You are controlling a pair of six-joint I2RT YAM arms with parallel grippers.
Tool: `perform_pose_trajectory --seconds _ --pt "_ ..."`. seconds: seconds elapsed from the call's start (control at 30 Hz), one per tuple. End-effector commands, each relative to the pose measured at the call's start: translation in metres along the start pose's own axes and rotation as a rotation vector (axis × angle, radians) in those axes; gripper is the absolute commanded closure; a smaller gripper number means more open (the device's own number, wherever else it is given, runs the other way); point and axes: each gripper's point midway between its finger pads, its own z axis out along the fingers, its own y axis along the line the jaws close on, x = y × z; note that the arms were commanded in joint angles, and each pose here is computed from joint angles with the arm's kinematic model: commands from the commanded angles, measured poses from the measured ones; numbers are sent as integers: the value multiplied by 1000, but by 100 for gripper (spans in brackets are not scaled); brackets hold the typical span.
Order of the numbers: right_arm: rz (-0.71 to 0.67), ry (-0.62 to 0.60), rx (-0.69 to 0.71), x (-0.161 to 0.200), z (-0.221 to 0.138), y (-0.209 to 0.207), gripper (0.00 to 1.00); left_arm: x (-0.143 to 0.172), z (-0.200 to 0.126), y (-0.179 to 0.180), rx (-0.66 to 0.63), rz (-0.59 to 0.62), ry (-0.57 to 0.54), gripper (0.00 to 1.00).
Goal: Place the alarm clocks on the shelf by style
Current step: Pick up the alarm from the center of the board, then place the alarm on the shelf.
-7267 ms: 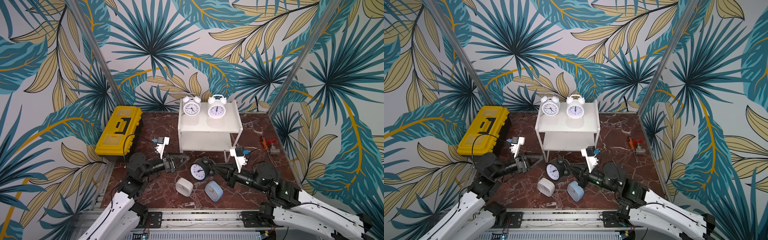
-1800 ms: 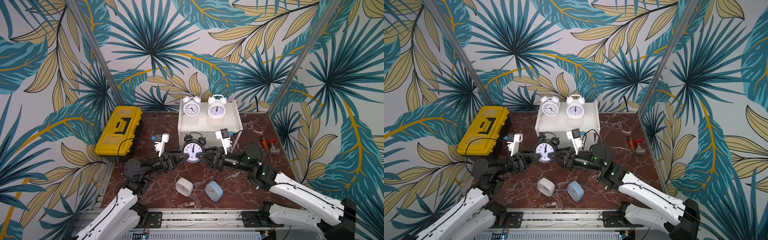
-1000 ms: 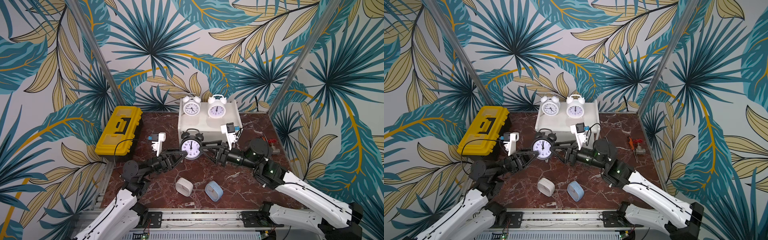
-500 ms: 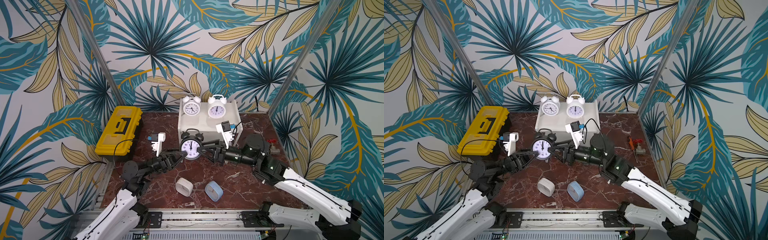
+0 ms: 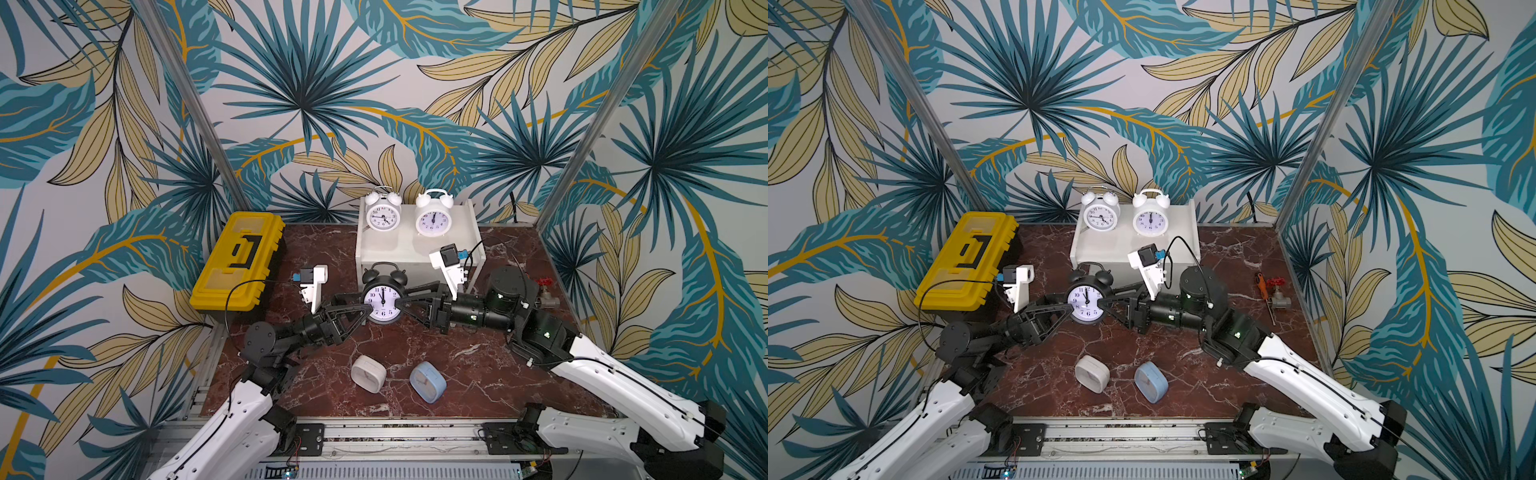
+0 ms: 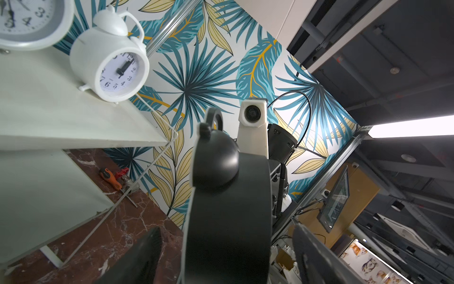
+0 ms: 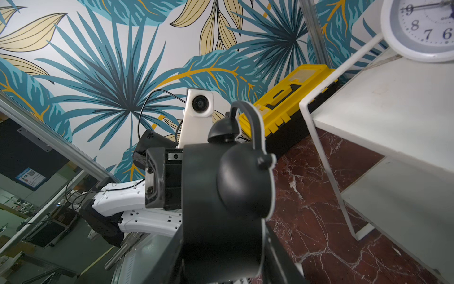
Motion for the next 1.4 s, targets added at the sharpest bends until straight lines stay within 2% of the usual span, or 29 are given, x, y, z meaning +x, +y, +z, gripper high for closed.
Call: perform_pose_trajectory --seconds 0.0,0.13,0.3,0.53,0.7,1.37 --pt "-145 25 52 -13 -11 3 74 4 -9 21 -105 11 -28 7" --pt "-277 24 72 -42 -17 5 75 6 -19 35 -174 3 -56 6" --pt "-379 8 113 -78 -14 -12 75 5 -35 50 -250 -19 -109 9" --pt "-456 12 131 -96 10 -44 79 7 -44 60 -308 -33 -114 10" --pt "-454 41 131 -95 25 -69 80 5 -42 58 -318 -25 -103 10" --pt "-424 -18 101 -108 54 -114 77 4 -39 53 -312 -6 -78 13"
